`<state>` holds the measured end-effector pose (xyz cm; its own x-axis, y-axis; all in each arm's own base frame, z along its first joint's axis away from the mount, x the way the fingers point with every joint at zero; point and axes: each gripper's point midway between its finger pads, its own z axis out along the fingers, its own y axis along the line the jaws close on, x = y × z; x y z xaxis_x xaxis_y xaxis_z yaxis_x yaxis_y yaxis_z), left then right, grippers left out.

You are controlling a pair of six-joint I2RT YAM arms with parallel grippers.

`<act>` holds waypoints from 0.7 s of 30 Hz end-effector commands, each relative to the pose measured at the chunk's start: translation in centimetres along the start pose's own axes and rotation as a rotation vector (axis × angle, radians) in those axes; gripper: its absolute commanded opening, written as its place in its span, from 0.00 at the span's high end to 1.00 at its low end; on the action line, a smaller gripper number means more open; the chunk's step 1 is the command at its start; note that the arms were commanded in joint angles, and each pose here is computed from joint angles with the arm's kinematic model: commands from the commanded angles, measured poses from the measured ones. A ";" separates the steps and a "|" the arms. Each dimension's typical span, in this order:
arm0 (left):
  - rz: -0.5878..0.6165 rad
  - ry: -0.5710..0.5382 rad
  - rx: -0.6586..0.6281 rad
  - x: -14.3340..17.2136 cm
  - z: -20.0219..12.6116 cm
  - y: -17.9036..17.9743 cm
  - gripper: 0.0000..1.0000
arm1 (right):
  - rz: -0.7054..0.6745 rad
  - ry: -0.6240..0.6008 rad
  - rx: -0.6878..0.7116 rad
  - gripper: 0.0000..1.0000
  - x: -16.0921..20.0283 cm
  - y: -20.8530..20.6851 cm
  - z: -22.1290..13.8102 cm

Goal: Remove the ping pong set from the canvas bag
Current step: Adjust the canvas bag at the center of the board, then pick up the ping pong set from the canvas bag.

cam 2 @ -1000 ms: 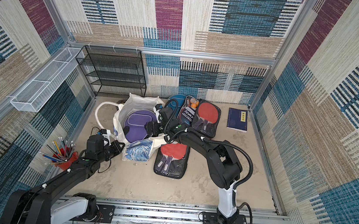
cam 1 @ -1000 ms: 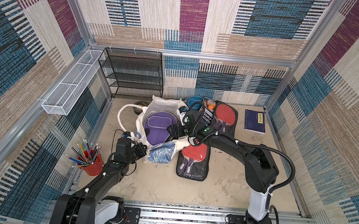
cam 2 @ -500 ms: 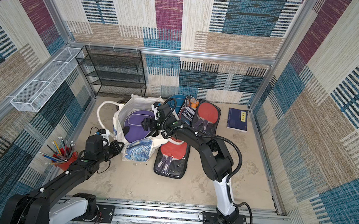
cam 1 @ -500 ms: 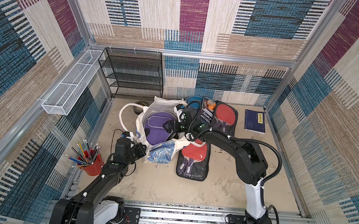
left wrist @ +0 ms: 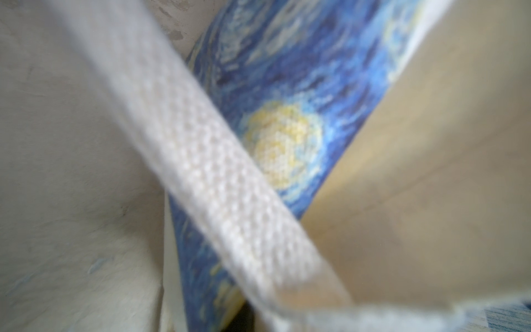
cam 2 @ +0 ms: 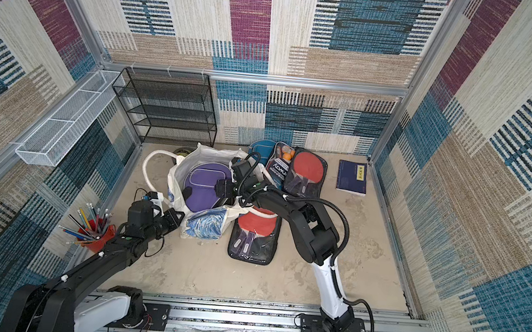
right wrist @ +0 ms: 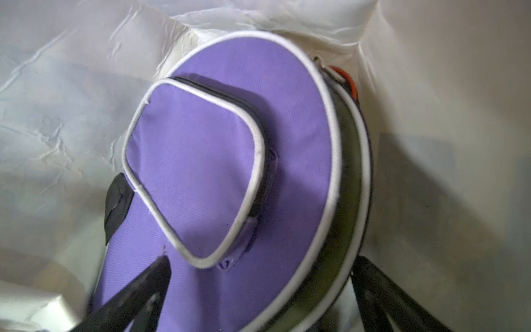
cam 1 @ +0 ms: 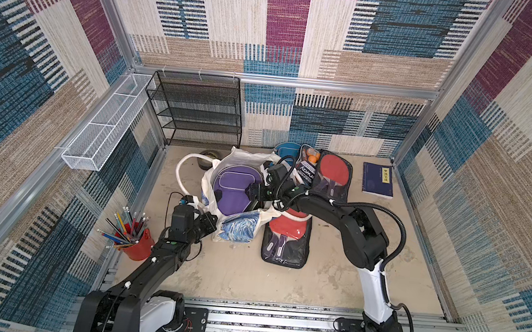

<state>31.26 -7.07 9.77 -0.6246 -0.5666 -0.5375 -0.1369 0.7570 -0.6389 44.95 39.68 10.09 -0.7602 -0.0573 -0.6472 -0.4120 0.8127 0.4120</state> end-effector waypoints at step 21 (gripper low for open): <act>0.001 0.038 -0.049 1.0 0.4 1.3 1.00 | -0.031 -0.094 -0.031 0.01 -4.8 2.4 -2.9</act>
<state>31.37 -7.07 9.23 -0.6336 -0.5581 -0.5359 -0.1397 0.7637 -0.6302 46.41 39.16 15.76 -0.6828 -0.0417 -0.7294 -0.4321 0.8280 0.3572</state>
